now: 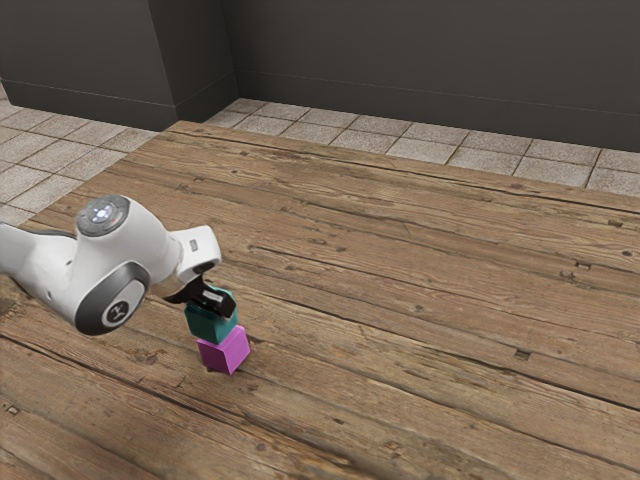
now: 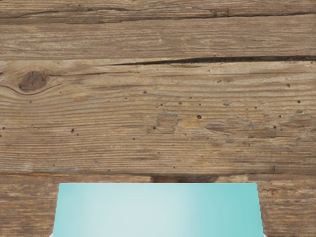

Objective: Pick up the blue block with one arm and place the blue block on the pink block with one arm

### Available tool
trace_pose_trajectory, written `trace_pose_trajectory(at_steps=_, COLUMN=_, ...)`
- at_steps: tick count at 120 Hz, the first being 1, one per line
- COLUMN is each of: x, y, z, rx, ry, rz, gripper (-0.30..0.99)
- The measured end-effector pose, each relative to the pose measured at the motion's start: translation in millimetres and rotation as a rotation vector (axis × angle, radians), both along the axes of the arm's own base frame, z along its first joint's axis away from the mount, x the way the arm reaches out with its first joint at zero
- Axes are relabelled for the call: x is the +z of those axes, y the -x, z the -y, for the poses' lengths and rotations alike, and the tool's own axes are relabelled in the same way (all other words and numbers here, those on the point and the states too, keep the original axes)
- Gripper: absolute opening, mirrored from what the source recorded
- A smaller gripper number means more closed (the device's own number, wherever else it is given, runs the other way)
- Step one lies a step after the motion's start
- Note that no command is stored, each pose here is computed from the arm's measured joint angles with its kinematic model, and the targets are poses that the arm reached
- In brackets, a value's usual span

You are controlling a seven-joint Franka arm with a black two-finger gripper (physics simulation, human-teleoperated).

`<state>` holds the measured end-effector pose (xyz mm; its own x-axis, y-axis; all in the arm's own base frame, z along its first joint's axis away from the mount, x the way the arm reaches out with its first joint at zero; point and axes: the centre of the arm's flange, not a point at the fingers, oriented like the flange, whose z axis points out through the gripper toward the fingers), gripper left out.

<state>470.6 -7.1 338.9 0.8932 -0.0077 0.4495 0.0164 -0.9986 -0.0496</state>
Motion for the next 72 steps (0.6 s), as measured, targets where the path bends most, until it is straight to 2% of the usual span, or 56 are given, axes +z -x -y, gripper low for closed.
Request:
trace_pose_trajectory(at_steps=28, x=16.6, y=-6.1, z=-1.3, rx=0.001, ry=-0.011, rz=0.018, gripper=0.61)
trace_pose_trajectory(at_steps=41, x=114.9, y=-56.1, z=-19.4, rx=0.062, ry=-0.036, rz=0.076, gripper=0.64)
trace_pose_trajectory(at_steps=52, x=224.9, y=-86.8, z=-27.4, rx=0.148, ry=0.026, rz=0.078, gripper=0.66)
trace_pose_trajectory(at_steps=61, x=299.7, y=-90.2, z=-33.4, rx=0.195, ry=0.097, rz=0.024, gripper=0.67)
trace_pose_trajectory(at_steps=72, x=322.2, y=-78.2, z=-29.8, rx=0.199, ry=0.135, rz=-0.116, gripper=0.68)
